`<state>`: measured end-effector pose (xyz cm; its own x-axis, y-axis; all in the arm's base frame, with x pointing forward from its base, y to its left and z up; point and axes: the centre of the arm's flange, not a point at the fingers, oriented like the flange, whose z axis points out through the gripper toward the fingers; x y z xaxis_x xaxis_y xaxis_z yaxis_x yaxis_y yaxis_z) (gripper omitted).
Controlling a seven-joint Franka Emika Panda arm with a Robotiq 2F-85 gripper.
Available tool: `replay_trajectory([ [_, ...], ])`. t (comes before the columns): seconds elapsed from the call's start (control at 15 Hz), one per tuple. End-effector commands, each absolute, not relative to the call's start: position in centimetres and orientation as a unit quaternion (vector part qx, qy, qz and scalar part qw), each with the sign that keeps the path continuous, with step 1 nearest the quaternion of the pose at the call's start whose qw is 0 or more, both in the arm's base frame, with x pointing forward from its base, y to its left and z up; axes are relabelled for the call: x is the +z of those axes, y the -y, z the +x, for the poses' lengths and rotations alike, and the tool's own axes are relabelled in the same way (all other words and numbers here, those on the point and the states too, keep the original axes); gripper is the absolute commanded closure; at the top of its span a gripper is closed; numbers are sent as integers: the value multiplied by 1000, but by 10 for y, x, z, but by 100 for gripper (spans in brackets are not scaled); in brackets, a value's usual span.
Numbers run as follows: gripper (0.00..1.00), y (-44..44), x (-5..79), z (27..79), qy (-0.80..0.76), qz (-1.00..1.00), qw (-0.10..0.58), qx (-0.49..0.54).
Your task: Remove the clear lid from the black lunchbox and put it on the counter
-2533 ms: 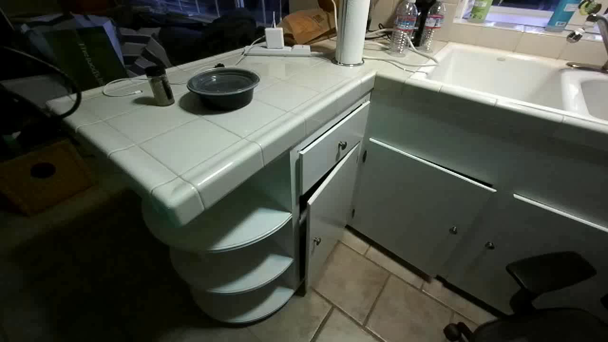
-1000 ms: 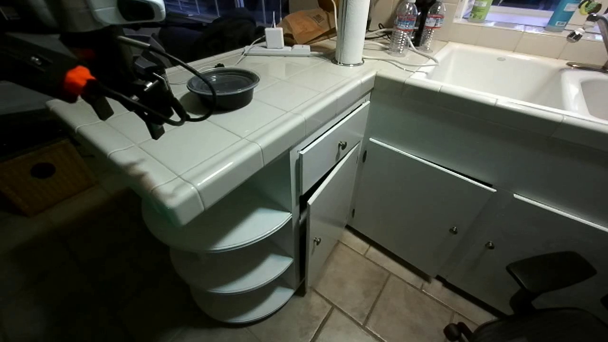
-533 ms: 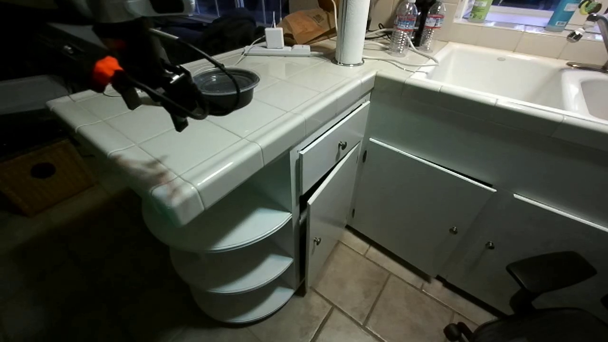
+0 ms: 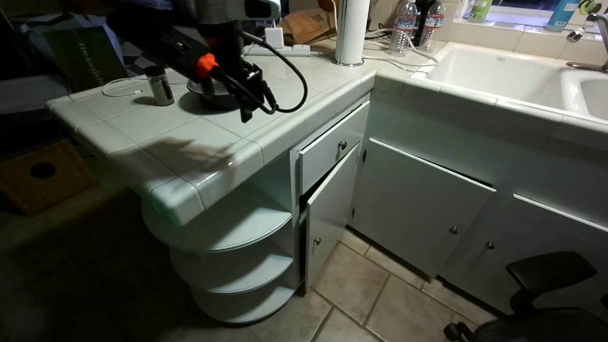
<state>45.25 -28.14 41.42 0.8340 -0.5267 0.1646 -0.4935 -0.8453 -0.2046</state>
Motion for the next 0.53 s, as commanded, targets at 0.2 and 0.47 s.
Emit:
replay_trajectory([
  [0.2,0,318,416,534,-302,-945,68,-107],
  [0.47,11,314,417,566,-323,-937,78,-109],
])
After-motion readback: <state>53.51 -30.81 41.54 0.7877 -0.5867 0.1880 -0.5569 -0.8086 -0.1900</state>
